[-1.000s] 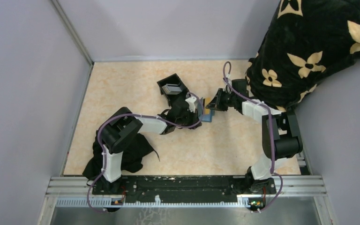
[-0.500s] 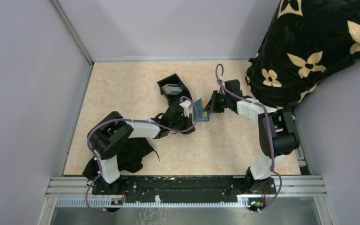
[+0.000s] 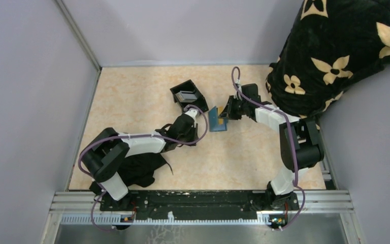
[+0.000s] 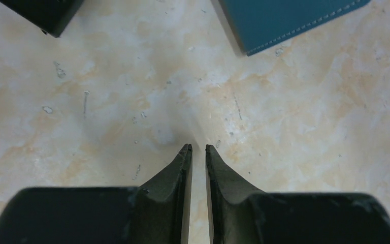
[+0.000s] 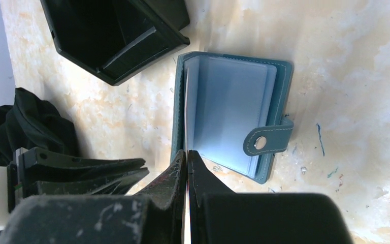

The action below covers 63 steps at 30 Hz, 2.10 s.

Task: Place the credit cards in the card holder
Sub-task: Open the card holder at the center of the board.

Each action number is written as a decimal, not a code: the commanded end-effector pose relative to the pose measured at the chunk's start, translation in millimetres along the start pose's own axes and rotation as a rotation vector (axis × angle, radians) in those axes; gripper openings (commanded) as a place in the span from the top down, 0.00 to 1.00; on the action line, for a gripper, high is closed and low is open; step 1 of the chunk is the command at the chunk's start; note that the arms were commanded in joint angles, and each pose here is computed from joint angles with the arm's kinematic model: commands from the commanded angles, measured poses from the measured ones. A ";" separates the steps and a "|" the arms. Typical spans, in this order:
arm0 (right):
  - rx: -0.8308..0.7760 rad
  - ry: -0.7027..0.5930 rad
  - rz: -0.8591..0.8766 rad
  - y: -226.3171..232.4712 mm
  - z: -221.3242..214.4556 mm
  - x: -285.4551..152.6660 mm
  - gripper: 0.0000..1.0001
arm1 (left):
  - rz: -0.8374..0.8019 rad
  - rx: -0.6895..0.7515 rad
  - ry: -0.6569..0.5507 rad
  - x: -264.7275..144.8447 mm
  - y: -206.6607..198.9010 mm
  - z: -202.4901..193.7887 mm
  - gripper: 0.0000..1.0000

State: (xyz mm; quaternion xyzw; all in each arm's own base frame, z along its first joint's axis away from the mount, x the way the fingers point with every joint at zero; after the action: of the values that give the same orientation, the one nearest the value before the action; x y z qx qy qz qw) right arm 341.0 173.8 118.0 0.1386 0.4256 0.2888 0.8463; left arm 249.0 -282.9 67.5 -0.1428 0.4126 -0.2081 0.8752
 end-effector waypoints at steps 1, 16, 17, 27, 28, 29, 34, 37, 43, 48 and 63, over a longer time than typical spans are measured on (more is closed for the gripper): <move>-0.090 -0.086 0.032 23.6 34.9 -7.9 1.00 | 0.081 0.007 -0.062 8.5 2.6 13.8 0.78; -0.170 -0.030 0.046 54.0 25.0 9.9 1.00 | 0.136 0.001 -0.070 15.5 9.8 14.1 0.78; -0.171 -0.025 0.047 55.1 24.1 11.7 1.00 | 0.139 0.000 -0.069 15.8 10.4 13.8 0.78; -0.220 0.015 0.049 73.2 17.5 29.5 1.00 | 0.185 0.002 -0.094 9.8 18.5 19.6 0.78; -0.224 0.019 0.047 74.2 16.6 30.8 1.00 | 0.193 0.003 -0.100 7.8 20.2 20.8 0.78; -0.229 0.025 0.043 75.0 15.3 32.7 1.00 | 0.200 0.004 -0.102 6.0 21.7 21.7 0.78; -0.242 0.047 0.038 77.9 9.6 39.7 1.00 | 0.215 0.007 -0.111 -2.8 27.0 21.9 0.78; -0.262 0.038 0.035 85.6 10.7 38.7 1.00 | 0.236 0.007 -0.104 -4.6 33.7 18.3 0.78; -0.302 0.029 0.043 104.7 16.8 33.5 1.00 | 0.256 -0.011 -0.109 -4.0 42.8 17.6 0.78; -0.327 0.029 0.047 115.8 17.5 31.0 1.00 | 0.290 -0.031 -0.125 -6.4 51.7 22.1 0.75; -0.370 0.088 0.098 142.8 -10.3 48.2 1.00 | 0.303 -0.122 -0.109 -13.5 75.8 17.5 0.74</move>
State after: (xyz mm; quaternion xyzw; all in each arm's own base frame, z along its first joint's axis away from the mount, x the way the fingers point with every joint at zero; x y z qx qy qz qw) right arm 300.1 297.5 134.8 -0.0098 0.4236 0.3902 0.8175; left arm 279.5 -215.1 59.4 -0.1354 0.3803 -0.0446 0.9138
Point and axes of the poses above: each gripper's point midway between its finger pads, its own x axis out along the fingers, its own y axis along the line the jaws close on, z = x × y, the point moved 5 cm from there along -x, back along the fingers, and after that the axes turned 14 degrees about -x, right-handed, at the moved point
